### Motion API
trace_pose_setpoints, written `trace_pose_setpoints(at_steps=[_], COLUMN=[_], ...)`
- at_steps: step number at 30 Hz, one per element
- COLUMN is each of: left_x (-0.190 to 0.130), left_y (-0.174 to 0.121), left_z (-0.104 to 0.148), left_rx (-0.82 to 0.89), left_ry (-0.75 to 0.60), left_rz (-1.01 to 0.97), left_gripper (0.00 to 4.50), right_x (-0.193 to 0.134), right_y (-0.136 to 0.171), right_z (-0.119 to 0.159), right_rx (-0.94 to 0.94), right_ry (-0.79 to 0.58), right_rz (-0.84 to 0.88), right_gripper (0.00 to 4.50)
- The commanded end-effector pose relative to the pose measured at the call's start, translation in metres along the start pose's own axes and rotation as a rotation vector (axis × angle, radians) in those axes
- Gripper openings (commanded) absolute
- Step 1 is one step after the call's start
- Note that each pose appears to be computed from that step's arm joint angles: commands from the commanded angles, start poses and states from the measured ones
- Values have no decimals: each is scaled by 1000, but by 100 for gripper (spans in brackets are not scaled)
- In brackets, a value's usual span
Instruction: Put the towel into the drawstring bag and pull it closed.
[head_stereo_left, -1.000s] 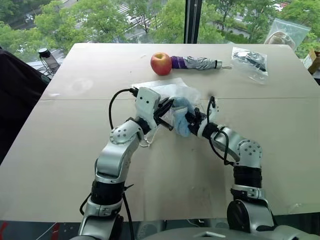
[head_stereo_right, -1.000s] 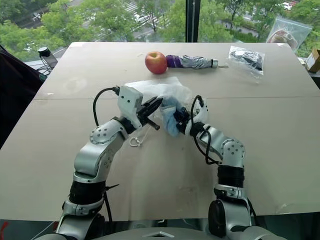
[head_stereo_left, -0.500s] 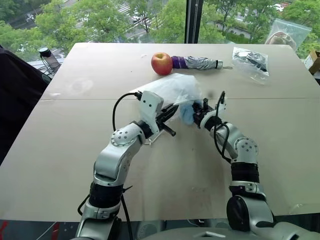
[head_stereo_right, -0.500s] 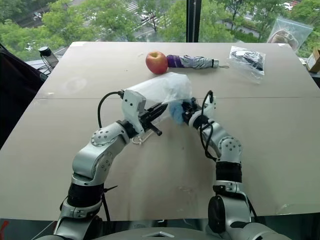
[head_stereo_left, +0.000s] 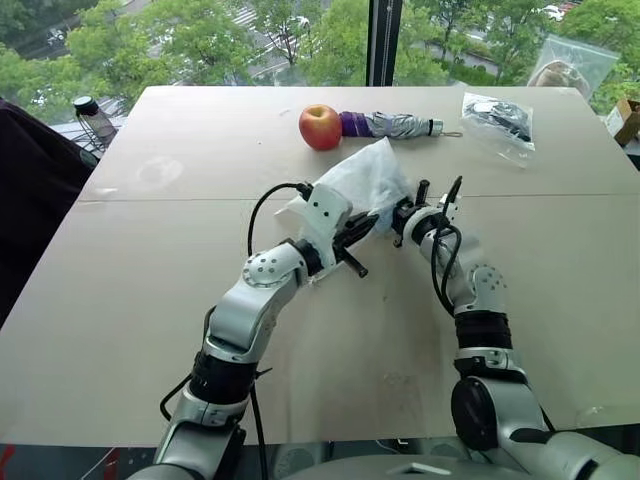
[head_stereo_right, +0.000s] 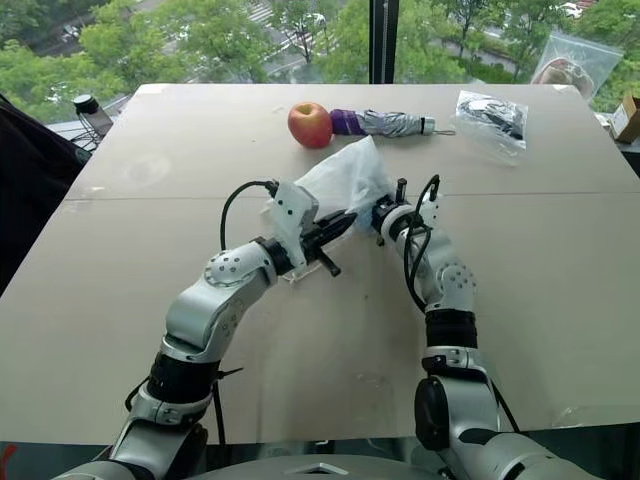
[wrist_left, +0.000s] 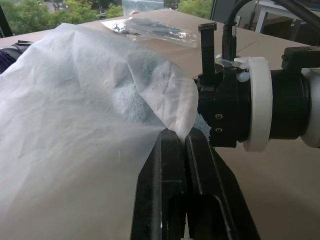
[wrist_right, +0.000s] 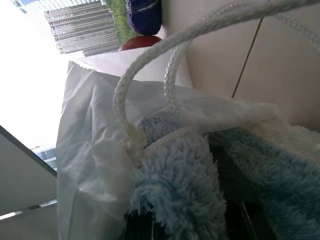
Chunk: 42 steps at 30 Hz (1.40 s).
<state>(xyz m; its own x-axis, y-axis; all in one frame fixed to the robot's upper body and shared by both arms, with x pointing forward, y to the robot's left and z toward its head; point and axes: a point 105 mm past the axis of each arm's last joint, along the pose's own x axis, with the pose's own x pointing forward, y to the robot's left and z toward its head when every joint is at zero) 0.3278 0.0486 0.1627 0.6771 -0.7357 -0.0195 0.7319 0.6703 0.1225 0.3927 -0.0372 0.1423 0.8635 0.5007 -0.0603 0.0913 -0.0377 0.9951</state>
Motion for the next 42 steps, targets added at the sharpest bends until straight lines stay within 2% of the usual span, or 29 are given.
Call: trace_pose_setpoints(at_steps=[1, 3, 9, 14, 18, 19, 24, 35, 36, 37, 40, 42], left_x=[6, 7, 8, 5, 2, 1, -4, -5, -4, -4, -4, -4], left_y=[-2, 2, 11, 17, 28, 33, 50, 62, 62, 61, 60, 61], left_z=[25, 31, 26, 18, 20, 21, 20, 21, 21, 21, 22, 21], left_rx=[31, 19, 23, 34, 51, 51, 62, 52, 52, 52, 47, 42], left_ry=[-87, -107, -92, -73, -73, -75, -68, -76, -78, -78, -81, -82], left_rz=[-30, -25, 1, 13, 36, 47, 81, 106, 106, 105, 105, 109], left_gripper=[0, 0, 0, 0, 0, 0, 0, 0, 0, 0, 0, 0], right_x=[16, 15, 8, 3, 0, -3, -11, -27, -28, -29, -29, -29], right_y=[61, 57, 81, 92, 89, 89, 82, 59, 58, 57, 47, 37], right_z=[-90, -88, -85, -89, -90, -89, -75, -61, -62, -63, -66, -62], right_rx=[-66, -132, -68, -98, -163, -176, -220, -318, -320, -321, -348, -388], right_ry=[210, 200, 203, 211, 217, 220, 206, 242, 251, 258, 278, 274], right_rz=[200, 193, 307, 367, 371, 372, 349, 304, 300, 297, 256, 215], right_gripper=[1, 1, 1, 209, 414, 443, 443, 443, 390, 361, 229, 121])
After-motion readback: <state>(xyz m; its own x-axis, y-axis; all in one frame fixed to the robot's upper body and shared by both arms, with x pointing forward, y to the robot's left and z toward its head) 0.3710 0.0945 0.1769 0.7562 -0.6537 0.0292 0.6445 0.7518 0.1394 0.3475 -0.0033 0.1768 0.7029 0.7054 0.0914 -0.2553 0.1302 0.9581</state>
